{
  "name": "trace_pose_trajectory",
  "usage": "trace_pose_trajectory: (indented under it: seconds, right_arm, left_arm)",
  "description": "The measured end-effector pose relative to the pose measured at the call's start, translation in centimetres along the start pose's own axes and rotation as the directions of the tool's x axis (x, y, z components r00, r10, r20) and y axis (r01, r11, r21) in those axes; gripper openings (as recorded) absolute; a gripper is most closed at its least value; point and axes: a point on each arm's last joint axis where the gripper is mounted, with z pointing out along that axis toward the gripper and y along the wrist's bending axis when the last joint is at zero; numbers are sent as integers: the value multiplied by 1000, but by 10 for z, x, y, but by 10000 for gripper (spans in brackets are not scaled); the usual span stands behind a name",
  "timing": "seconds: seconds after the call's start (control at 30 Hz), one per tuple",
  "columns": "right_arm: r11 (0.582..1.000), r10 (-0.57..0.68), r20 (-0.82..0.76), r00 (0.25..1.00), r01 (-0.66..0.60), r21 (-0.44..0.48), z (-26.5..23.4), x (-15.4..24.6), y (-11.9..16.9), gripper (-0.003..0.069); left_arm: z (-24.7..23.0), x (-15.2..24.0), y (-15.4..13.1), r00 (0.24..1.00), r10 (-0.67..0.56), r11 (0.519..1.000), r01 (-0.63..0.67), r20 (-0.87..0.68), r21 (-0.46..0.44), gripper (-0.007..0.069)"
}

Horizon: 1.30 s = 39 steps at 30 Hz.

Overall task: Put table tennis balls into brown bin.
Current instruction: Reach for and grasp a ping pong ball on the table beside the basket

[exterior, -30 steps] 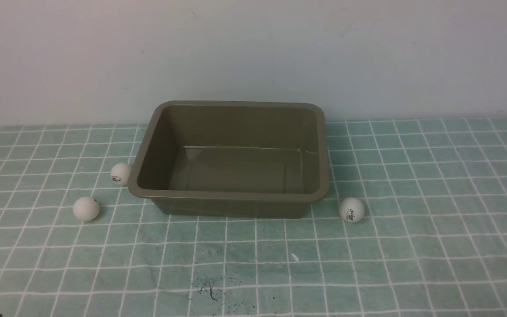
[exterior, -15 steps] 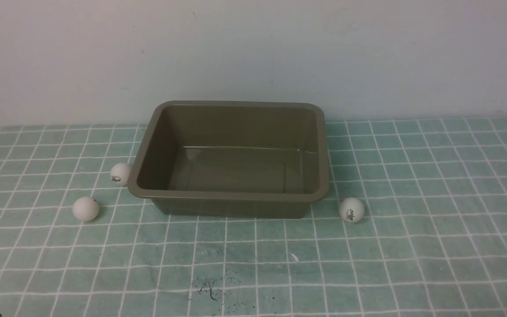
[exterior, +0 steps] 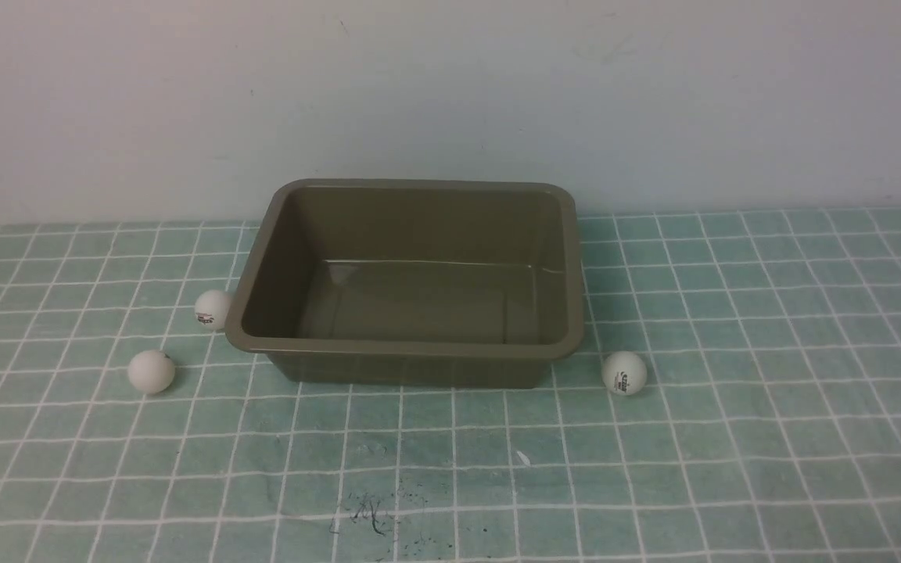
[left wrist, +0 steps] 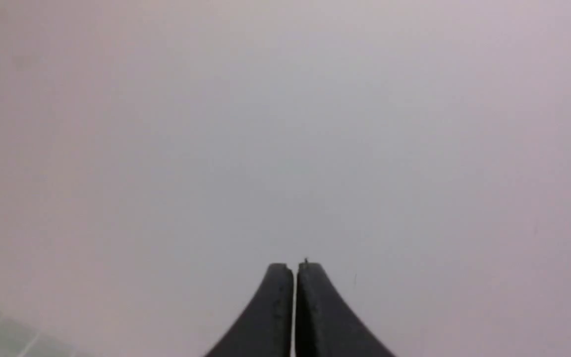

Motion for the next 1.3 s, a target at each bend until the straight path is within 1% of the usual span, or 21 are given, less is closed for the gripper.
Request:
trace_pose_trajectory:
  seconds: [0.07, 0.13, 0.23, 0.27, 0.3, 0.37, 0.4, 0.43, 0.47, 0.5, 0.6, 0.7, 0.8, 0.9, 0.97, 1.03, 1.1, 1.17, 1.2, 1.27, 1.3]
  right_arm:
    - [1000, -2, 0, 1000, 2, 1, 0, 0, 0, -10]
    - [1000, -2, 0, 1000, 2, 1, 0, 0, 0, -10]
    - [1000, 6, 12, 1000, -6, -4, 0, -1, 0, -10]
    - [999, 35, 31, 999, -35, -16, 0, -2, 1, -10]
    - [994, 106, 63, 992, -103, -41, 1, -4, 3, -10]
    - [970, 237, 110, 965, -229, -81, 0, -9, 5, -10]
    - [942, 330, 140, 934, -316, -110, -1, -13, 5, -10]
    - [906, 420, 162, 893, -401, -139, -1, -16, 5, -10]
    - [879, 474, 171, 864, -451, -156, -2, -18, 5, -10]
    - [831, 554, 184, 812, -526, -183, -2, -21, 5, -10]
    - [759, 650, 201, 733, -614, -217, -3, -24, 3, -10]
    - [740, 672, 209, 710, -634, -225, -3, -26, 2, -10]
    - [731, 681, 204, 703, -643, -227, -3, -25, 3, -10]
    - [736, 674, 151, 723, -639, -225, -5, -27, 6, -10]
    - [782, 608, 61, 792, -584, -216, -10, -43, 12, -10]
    - [807, 569, 33, 821, -551, -210, -11, -53, 14, -10]
    - [857, 480, -25, 877, -474, -200, -12, -78, 17, -10]
    - [887, 415, -91, 905, -424, -184, -6, -91, 19, -10]
    - [907, 362, -128, 923, -381, -182, -1, -105, 21, -10]
    - [924, 306, -189, 933, -339, -177, 9, -116, 22, -10]
    - [926, 300, -205, 932, -336, -174, 12, -117, 23, -10]
  left_arm:
    - [3, -13, -7, 999, -18, 1000, 17, 49, 23, -5]
    - [11, -26, -19, 1000, -1, 999, 0, 27, 40, -5]
    - [30, -42, -39, 991, 58, 998, -54, -118, 37, -5]
    - [39, -44, -45, 972, 82, 997, -80, -218, 20, -5]
    - [55, -40, -49, 906, 108, 991, -128, -410, -23, -5]
    - [71, -36, -52, 796, 117, 981, -187, -593, -58, -5]
    - [84, -31, -52, 704, 117, 970, -232, -701, -70, -5]
    - [89, -29, -53, 635, 112, 963, -259, -765, -74, -5]
    - [98, -20, -50, 538, 102, 953, -295, -836, -74, -5]
    - [106, -13, -48, 426, 84, 942, -328, -901, -68, -5]
    - [126, 16, -35, 187, 19, 922, -384, -982, -55, -5]
    - [143, 41, -21, 84, -22, 908, -415, -996, -55, -5]
    - [169, 56, -8, 73, -34, 894, -444, -997, -63, -5]
    - [194, 64, 6, 67, -69, 880, -467, -995, -92, -5]
    - [224, 69, 20, 70, -81, 870, -482, -994, -105, -5]
    - [232, 74, 25, 62, -82, 867, -488, -995, -102, -5]
    - [249, 90, 36, 8, -56, 869, -492, -998, -52, 1]
    - [256, 100, 42, -21, -39, 873, -487, -999, -24, 25]
    - [261, 108, 46, -35, -30, 877, -481, -999, -9, 58]
    - [268, 122, 55, -46, -27, 877, -480, -999, -2, 130]
    - [268, 126, 58, -50, -29, 877, -481, -998, -2, 130]
